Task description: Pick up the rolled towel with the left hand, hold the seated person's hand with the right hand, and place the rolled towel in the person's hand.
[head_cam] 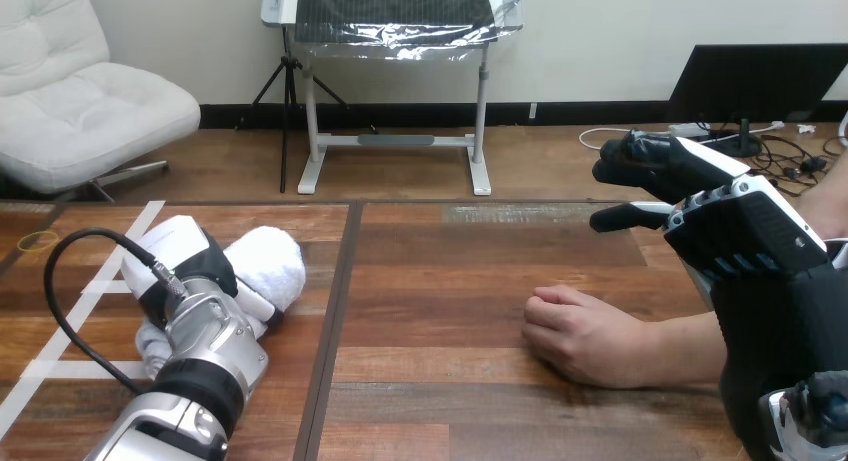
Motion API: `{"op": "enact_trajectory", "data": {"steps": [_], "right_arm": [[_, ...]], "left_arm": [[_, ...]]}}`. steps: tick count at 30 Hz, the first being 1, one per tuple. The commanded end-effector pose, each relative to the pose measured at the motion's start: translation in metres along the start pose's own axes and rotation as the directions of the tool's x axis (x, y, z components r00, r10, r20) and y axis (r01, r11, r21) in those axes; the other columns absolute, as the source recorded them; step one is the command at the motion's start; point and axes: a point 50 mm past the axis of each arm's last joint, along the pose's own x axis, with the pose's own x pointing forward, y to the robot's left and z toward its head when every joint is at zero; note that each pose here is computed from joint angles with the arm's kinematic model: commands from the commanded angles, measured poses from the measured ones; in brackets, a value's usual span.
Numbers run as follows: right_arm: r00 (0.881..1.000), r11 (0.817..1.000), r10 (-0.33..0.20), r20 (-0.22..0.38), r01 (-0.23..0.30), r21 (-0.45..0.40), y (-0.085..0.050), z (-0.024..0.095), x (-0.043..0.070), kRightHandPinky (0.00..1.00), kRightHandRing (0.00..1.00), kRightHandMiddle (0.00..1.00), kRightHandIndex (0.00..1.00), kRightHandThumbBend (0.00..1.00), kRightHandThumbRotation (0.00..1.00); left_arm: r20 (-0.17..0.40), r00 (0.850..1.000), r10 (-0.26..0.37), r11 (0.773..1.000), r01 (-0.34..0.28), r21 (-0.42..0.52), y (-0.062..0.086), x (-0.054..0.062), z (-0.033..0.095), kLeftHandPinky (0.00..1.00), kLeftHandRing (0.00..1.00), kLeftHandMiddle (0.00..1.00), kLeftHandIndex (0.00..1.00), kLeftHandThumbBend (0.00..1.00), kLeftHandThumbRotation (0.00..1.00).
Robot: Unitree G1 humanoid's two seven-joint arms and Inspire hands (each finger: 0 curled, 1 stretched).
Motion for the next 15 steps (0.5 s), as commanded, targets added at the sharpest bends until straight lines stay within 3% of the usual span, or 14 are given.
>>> {"op": "enact_trajectory", "data": {"steps": [1, 15], "right_arm": [[0.998, 1.0, 0.01, 0.064, -0.009, -0.01, -0.0023, 0.0053, 0.0094, 0.64, 0.79, 0.8, 0.77, 0.92, 1.0], [0.998, 1.0, 0.004, 0.056, -0.003, -0.019, -0.0014, 0.0049, 0.0087, 0.65, 0.79, 0.8, 0.77, 0.92, 1.0]], "left_arm": [[0.091, 0.989, 0.115, 0.992, -0.11, -0.062, 0.0211, 0.0023, 0.0132, 0.1, 0.18, 0.29, 0.57, 0.73, 0.0], [0.129, 0.98, 0.154, 0.98, -0.134, -0.148, 0.0218, -0.0004, 0.0136, 0.13, 0.21, 0.31, 0.48, 0.73, 0.0]]}}
